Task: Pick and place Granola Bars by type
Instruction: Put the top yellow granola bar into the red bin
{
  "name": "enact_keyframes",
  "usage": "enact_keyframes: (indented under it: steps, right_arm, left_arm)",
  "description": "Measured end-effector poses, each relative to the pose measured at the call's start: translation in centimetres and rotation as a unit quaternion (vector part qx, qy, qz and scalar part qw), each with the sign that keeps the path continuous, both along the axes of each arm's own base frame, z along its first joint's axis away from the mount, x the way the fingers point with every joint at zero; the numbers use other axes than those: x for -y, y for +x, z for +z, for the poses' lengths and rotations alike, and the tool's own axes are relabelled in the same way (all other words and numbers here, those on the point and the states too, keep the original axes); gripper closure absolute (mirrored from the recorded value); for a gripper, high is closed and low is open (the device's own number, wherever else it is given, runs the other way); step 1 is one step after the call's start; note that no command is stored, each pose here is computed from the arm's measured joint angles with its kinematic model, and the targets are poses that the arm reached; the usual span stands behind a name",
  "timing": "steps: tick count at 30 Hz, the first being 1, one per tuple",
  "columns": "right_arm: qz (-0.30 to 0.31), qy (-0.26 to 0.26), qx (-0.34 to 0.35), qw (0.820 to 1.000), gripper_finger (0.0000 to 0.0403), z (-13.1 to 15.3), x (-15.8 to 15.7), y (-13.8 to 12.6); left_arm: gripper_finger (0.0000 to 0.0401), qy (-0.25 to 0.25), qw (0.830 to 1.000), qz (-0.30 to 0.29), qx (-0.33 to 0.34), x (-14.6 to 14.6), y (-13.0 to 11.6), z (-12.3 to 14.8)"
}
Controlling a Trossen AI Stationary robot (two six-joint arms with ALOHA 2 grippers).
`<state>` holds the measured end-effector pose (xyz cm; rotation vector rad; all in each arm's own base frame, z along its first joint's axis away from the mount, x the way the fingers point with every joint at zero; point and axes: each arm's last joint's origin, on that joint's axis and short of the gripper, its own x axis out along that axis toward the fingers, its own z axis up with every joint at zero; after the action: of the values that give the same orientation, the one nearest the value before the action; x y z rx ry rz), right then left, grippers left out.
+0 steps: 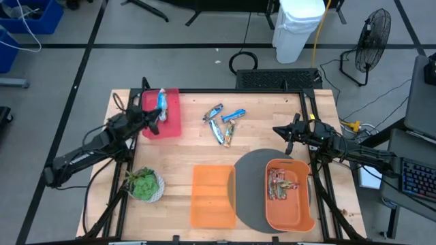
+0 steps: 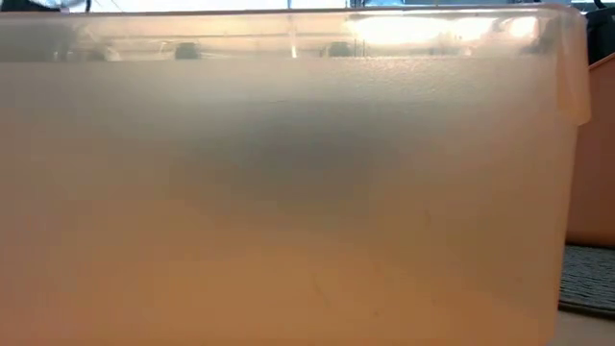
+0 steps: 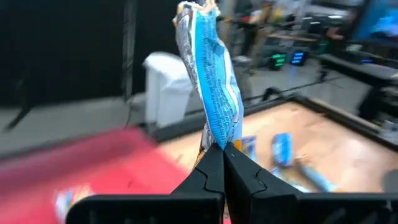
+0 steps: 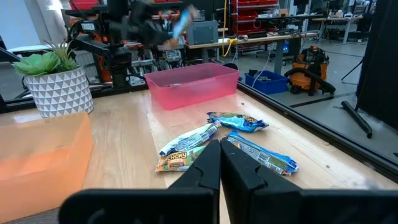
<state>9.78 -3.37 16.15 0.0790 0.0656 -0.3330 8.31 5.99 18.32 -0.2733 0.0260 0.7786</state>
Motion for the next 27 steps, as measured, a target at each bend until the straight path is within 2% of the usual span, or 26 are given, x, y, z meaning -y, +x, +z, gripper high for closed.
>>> enact_keyframes:
  steps: [3, 6, 10, 14, 20, 24, 27]
  right_arm:
    - [0.0, 0.0, 0.0, 1.0, 0.0403, 0.0, 0.0, 0.0]
    - [0.0, 0.0, 0.0, 1.0, 0.0403, 0.0, 0.0, 0.0]
    - [0.0, 0.0, 0.0, 1.0, 0.0403, 0.0, 0.0, 0.0]
    - [0.0, 0.0, 0.0, 1.0, 0.0403, 0.0, 0.0, 0.0]
    - [0.0, 0.0, 0.0, 1.0, 0.0403, 0.0, 0.0, 0.0]
    - [0.0, 0.0, 0.0, 1.0, 0.0403, 0.0, 0.0, 0.0]
    - [0.0, 0.0, 0.0, 1.0, 0.0403, 0.0, 0.0, 0.0]
  left_arm:
    - [0.04, -0.053, 0.997, 0.044, 0.037, -0.3, 0.0, -1.8]
    - [0.04, -0.084, 0.991, 0.051, 0.089, -0.3, 0.1, -2.1]
    - [0.04, -0.104, 0.987, 0.057, 0.111, -0.3, 0.1, -2.1]
    - [0.04, -0.112, 0.982, 0.087, 0.121, -0.4, 0.0, -2.1]
    - [0.04, -0.129, 0.98, 0.118, 0.098, -0.7, 0.2, -2.7]
    - [0.04, -0.145, 0.979, 0.132, 0.062, -1.0, 0.5, -3.5]
    - [0.04, -0.177, 0.973, 0.147, 0.018, -1.1, 0.7, -3.9]
